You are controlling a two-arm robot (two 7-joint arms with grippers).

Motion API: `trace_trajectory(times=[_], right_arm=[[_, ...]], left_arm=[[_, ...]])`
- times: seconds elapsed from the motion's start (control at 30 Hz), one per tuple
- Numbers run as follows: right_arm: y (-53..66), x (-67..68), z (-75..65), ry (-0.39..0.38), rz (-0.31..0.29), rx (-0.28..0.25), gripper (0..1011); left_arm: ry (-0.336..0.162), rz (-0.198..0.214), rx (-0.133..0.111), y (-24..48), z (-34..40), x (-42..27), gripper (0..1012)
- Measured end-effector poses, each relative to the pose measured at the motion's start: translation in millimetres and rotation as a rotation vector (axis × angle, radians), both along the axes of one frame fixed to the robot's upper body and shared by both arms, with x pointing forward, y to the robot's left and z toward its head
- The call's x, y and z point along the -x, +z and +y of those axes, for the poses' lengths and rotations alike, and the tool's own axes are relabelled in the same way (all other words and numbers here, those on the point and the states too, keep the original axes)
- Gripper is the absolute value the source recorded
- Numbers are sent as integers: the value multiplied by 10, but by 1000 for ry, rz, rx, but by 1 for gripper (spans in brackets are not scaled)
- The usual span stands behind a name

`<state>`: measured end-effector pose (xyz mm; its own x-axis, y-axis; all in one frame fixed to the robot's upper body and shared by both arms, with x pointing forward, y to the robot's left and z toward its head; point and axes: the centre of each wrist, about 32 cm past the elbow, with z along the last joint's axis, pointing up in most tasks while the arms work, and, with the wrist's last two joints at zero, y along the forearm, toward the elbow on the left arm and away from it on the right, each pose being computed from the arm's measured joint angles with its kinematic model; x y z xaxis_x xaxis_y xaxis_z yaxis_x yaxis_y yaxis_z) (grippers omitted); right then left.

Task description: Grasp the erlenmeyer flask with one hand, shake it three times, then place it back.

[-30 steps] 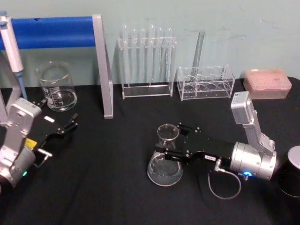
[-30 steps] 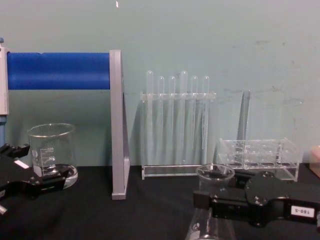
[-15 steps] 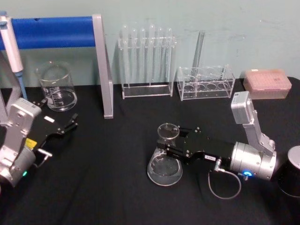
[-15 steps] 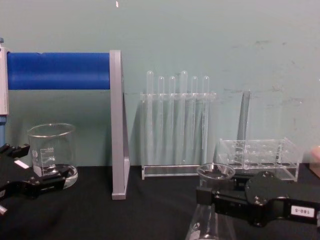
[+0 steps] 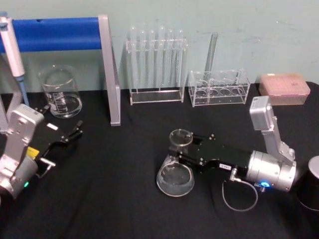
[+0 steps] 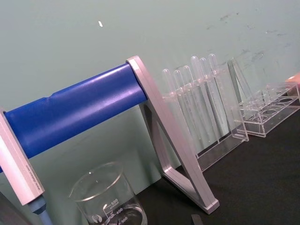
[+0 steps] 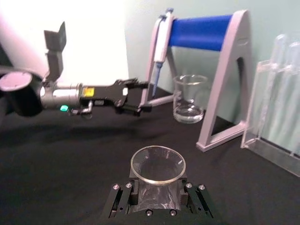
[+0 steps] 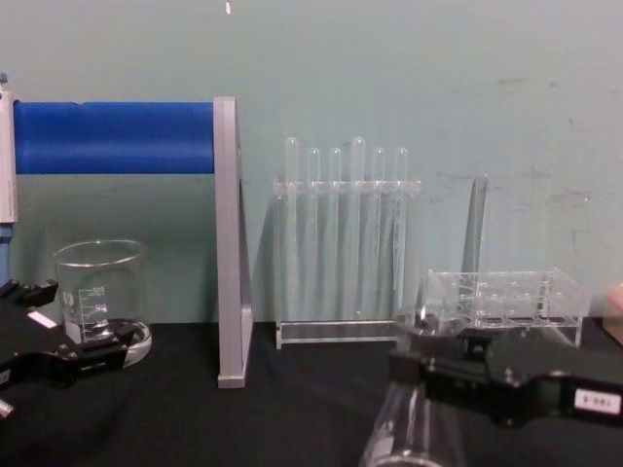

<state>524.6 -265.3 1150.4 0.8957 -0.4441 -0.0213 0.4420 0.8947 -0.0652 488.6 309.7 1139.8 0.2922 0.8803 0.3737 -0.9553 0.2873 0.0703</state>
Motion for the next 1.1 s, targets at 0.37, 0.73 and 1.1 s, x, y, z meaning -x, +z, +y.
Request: trace_trajectory(times=[0.37,0.73,1.1], right_arm=[[218,100,-109,-197,-16,-82,449],[466,249,-239,-470,-94,-72,449],[516,322,-345,-552,-110,-57,449]], left_arm=[[0,0,0,0,0,0,1001],[0,0,0,0,0,0,1001],[0,0,0,0,0,0,1001]])
